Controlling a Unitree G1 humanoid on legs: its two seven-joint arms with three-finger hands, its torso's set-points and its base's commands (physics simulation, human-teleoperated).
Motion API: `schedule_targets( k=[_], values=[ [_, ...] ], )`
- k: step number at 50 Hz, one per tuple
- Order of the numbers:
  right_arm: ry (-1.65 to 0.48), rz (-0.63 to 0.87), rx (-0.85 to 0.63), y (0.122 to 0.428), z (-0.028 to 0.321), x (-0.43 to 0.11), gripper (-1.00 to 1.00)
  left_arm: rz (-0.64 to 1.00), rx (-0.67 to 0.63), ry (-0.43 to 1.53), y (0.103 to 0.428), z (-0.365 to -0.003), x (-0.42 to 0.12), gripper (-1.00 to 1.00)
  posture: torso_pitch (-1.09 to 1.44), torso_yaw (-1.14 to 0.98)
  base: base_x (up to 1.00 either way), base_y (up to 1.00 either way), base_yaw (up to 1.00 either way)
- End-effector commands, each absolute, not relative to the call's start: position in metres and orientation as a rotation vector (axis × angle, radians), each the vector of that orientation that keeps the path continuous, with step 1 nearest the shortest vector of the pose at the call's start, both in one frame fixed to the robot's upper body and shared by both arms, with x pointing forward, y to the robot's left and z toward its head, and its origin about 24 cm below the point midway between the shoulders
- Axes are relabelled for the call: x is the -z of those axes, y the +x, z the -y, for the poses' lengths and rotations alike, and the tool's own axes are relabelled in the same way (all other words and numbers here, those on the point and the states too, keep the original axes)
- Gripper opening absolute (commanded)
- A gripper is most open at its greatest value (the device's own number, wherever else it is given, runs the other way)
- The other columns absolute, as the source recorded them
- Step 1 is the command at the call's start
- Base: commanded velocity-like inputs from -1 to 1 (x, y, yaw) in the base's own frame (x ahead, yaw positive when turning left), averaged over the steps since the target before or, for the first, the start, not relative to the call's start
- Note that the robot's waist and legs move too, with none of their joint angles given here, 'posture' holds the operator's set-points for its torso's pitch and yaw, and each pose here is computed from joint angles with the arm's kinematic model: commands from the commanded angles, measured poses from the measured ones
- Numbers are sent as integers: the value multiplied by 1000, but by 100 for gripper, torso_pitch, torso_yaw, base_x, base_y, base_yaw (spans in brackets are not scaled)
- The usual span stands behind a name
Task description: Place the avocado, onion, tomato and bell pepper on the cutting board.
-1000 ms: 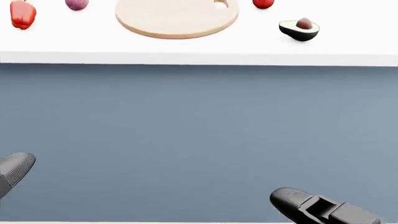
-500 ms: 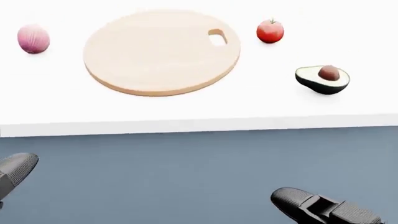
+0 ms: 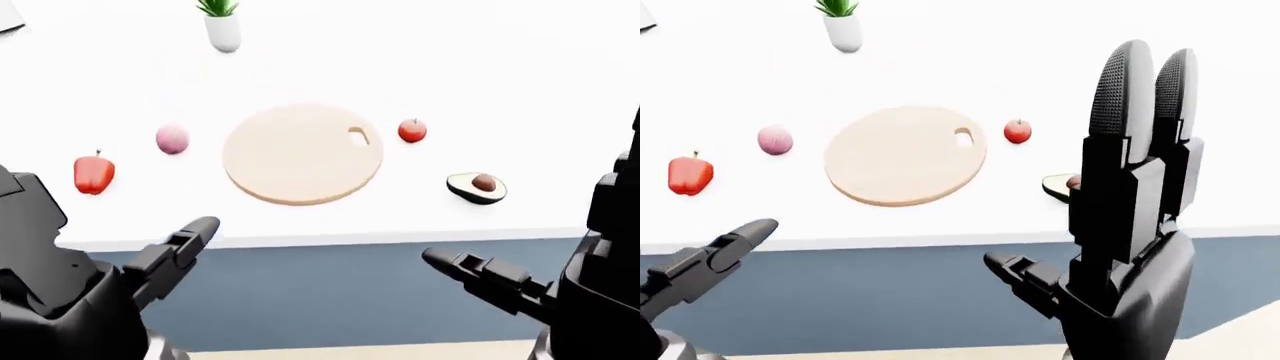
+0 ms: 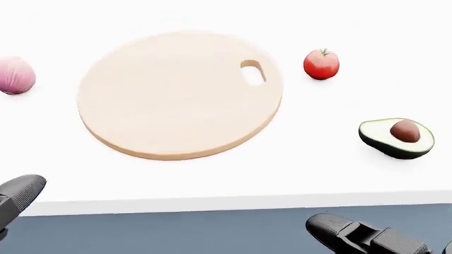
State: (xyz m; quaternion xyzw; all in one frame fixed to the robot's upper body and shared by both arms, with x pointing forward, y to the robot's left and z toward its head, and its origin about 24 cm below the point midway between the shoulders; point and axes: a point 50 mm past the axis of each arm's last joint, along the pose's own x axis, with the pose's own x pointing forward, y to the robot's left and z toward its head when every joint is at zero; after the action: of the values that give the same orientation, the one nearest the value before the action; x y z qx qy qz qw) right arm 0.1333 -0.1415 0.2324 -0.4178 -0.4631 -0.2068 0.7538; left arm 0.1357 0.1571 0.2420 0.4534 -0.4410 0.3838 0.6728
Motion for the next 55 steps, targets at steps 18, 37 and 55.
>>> schedule_targets(
  k=[18,37,55],
  values=[
    [-900,1060,475,127,140,-238,100,1051,-879,1001,129,-154,-248,100,0,0,13,0,0],
    [-888,1057,475,128,141,-238,100,1050,-879,1000,129,-154,-248,100,0,0,7,0,0],
    [-884,1051,470,128,141,-238,100,1046,-876,997,129,-154,-247,100,0,0,0,12,0]
  ],
)
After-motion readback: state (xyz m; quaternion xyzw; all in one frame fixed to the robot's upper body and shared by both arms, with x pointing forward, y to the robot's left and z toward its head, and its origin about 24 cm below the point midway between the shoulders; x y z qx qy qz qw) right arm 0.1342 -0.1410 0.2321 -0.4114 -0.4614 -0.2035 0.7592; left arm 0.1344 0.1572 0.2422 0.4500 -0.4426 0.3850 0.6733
